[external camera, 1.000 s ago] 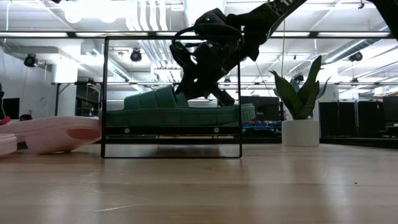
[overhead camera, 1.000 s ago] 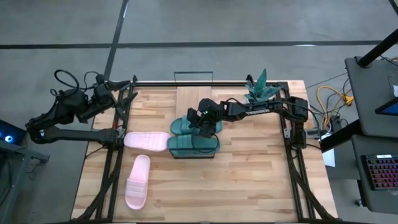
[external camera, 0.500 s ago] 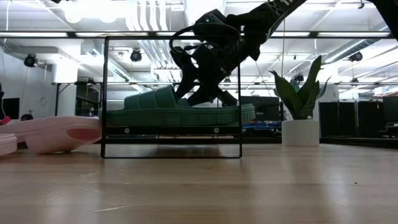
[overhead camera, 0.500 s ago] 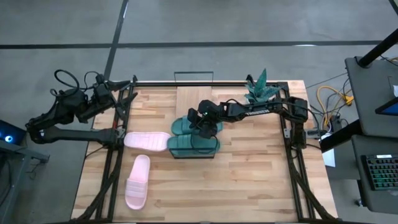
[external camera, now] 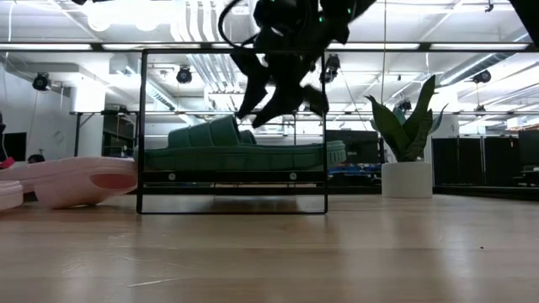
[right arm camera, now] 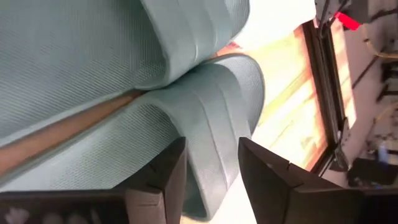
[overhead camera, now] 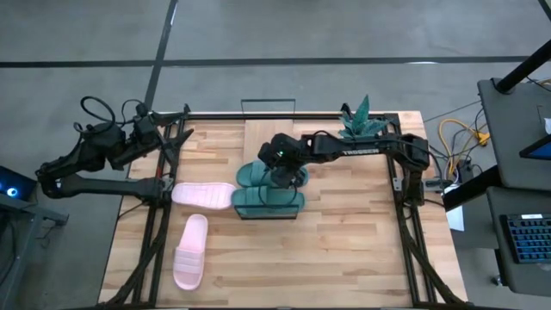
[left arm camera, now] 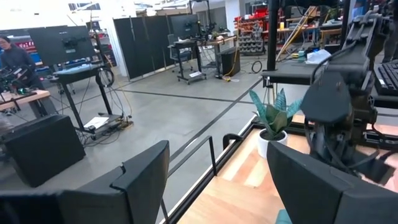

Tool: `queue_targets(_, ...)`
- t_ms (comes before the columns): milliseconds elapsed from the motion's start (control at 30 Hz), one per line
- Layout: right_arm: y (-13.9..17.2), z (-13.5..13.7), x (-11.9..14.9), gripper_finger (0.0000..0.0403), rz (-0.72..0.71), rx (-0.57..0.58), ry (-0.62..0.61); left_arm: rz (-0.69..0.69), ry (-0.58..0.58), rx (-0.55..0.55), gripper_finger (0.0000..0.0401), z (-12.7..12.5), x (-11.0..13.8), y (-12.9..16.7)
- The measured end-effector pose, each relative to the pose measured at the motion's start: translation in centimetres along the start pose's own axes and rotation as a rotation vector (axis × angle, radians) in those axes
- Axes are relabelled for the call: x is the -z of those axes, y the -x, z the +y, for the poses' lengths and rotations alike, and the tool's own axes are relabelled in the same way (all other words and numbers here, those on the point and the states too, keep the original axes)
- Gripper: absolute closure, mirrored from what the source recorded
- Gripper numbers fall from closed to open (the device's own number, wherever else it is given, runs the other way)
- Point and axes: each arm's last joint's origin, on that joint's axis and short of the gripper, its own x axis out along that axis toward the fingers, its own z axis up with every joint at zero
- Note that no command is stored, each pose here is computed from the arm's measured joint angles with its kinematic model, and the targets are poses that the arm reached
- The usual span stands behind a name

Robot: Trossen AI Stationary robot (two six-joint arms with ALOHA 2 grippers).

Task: Pick and place slides into the shelf
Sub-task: Put the green slipper on the shelf, then put the top pink slipper on the shelf

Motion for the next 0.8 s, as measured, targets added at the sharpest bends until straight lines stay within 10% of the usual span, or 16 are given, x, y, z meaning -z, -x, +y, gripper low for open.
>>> queue_targets(467, 7.5, -4.9, -1.9, 0.0276, 0.068, 0.005, -0.27, 0.036, 0.011, 0.075, 0.0146, -0.5, 0.4, -0.4)
queue_targets(800, 14.5, -8.3, 2.3, 0.0294, -0.061, 0.126, -0.582, 0.135, 0.01, 0.304, 0.0146, -2.4, 1.6, -2.3)
